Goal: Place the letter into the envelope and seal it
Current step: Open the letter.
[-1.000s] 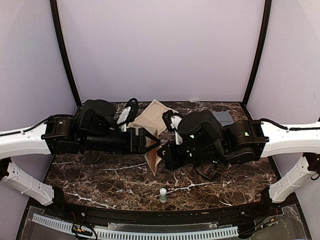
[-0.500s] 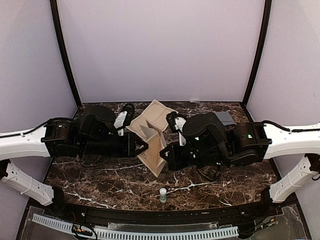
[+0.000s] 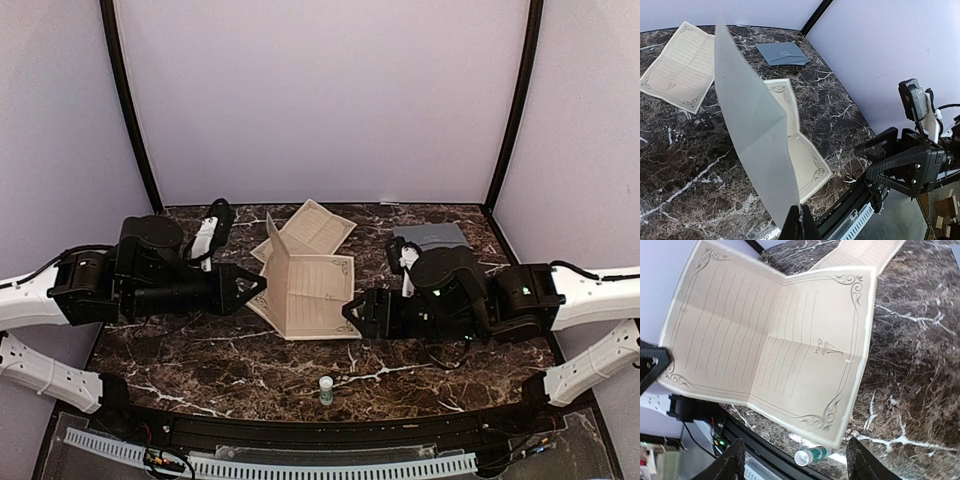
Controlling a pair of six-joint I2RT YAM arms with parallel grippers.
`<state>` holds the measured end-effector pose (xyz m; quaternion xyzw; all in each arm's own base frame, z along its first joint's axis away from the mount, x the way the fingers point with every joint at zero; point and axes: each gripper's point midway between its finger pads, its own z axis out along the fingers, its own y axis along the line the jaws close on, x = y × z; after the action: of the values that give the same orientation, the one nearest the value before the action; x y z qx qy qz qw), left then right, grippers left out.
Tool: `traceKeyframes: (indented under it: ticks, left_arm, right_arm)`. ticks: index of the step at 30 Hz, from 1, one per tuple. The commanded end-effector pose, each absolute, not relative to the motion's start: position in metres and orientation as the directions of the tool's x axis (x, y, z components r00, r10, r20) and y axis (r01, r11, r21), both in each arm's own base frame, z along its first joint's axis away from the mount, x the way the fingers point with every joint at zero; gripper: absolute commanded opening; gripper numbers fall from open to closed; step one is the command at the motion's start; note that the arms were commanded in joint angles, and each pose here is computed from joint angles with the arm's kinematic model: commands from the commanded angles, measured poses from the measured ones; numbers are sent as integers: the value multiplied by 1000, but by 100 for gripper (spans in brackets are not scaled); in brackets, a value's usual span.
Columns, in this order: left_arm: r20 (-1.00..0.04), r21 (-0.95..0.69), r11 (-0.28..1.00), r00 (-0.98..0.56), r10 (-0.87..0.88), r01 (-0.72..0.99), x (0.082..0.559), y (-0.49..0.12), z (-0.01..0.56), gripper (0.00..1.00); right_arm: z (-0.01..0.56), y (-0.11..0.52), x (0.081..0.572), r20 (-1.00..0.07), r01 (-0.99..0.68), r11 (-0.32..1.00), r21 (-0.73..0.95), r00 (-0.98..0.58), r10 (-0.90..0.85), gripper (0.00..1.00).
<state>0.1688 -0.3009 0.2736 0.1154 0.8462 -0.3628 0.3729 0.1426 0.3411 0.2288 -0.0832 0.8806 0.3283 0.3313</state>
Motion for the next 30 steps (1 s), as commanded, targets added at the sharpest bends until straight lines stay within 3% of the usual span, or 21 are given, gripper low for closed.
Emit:
traceKeyframes:
  ticks: [1, 5, 9, 18, 24, 30]
  left_arm:
    - [-802, -471, 650, -597, -34, 596, 162, -302, 296, 0]
    - [-821, -495, 577, -567, -66, 650, 153, -302, 317, 0]
    - [-828, -533, 471, -547, -121, 703, 141, -304, 342, 0]
    - [-831, -557, 244, -534, -159, 794, 109, -308, 393, 0]
    - [-835, -542, 67, -528, -152, 838, 83, -314, 418, 0]
    - [-839, -529, 13, -520, -161, 849, 75, -313, 431, 0]
  right_arm:
    - [256, 345, 150, -620, -385, 639, 665, -762, 186, 82]
    - [242, 334, 162, -589, -378, 580, 721, -776, 227, 98]
    - [241, 332, 163, -559, -409, 461, 787, -789, 255, 99]
    - [278, 350, 139, -606, -573, 198, 795, -763, 225, 99]
    - [275, 352, 144, -579, -540, 215, 814, -782, 229, 99]
    - [275, 348, 143, -546, -514, 186, 837, -799, 251, 99]
